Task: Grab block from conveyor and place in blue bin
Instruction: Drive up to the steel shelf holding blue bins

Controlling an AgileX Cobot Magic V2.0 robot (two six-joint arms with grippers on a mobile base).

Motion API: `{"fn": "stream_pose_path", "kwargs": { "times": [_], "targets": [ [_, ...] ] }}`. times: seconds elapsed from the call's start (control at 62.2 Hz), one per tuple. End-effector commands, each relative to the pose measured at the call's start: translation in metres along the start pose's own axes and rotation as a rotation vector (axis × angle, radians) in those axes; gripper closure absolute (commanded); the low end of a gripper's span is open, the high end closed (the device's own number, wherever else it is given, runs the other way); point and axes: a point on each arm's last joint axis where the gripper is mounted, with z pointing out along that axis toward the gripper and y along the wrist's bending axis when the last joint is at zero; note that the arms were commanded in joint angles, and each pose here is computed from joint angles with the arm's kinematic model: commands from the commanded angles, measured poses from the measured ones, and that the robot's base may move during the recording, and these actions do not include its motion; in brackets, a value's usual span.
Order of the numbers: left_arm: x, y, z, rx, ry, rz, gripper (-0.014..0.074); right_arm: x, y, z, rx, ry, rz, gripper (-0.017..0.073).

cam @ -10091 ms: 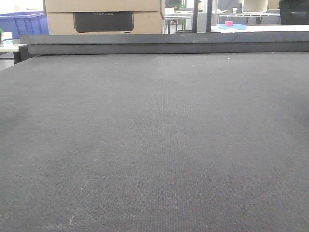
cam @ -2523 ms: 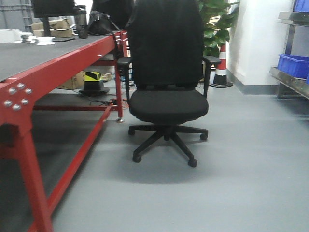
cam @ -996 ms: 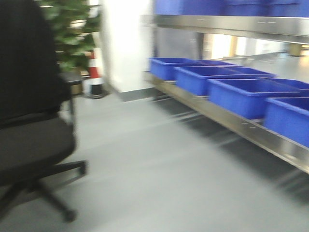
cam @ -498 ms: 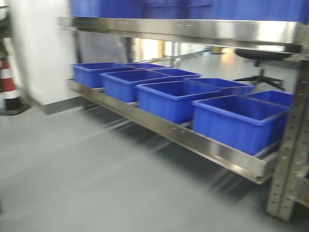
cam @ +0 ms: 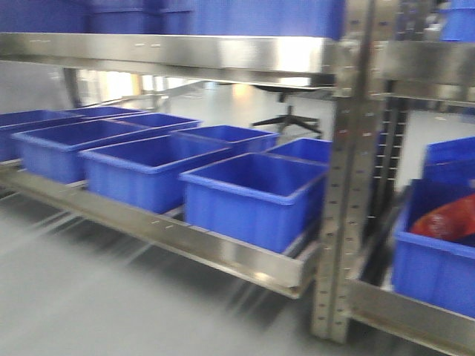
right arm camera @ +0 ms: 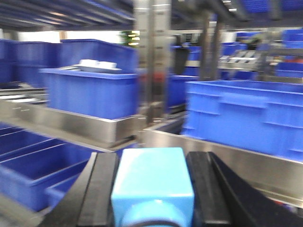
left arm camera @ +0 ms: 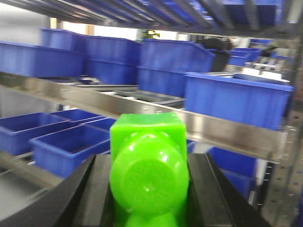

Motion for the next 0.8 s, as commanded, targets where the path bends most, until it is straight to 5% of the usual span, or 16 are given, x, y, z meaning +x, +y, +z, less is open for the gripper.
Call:
{"fn": "stream_pose_path", "kwargs": {
  "times": [0.0,0.787],
  "targets": [
    [-0.0026,-0.0003,-0.0011,0.003,-0.024,-0.003,0.0704,-0.0022,-0.0002,-0.001,0.002,-0.028,-0.011,0.0713],
    [-0.0026,-0.0003,-0.0011,0.003,-0.024,-0.003,0.0704,-0.0022,-0.0002,-0.001,0.002,-0.028,-0.011,0.0713]
  ]
}}
